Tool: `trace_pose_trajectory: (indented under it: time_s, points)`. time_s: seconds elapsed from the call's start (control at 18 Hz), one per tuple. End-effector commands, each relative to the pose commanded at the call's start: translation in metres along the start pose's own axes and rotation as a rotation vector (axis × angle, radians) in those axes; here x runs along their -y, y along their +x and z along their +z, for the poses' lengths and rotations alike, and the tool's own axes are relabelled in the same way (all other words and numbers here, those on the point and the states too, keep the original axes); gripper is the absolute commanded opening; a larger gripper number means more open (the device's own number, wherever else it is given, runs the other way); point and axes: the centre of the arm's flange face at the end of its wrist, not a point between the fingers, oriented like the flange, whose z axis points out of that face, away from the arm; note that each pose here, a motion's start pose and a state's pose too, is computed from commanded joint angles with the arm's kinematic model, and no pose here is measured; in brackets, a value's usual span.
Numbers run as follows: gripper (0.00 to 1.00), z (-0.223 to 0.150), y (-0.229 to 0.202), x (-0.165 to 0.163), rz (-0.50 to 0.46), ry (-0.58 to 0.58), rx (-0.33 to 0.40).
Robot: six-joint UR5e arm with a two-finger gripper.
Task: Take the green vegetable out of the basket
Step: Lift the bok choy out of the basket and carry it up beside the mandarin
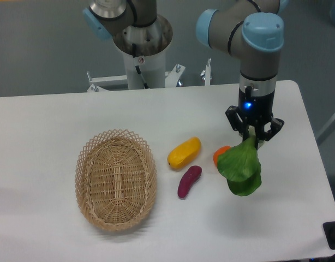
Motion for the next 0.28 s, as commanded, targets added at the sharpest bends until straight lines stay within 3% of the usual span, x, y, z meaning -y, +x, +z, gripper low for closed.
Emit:
trace_pose_trajectory:
  time_s: [0.28]
  points:
    - [0.36, 0.0013, 0.0014, 0.0003, 0.001, 0.000, -0.003]
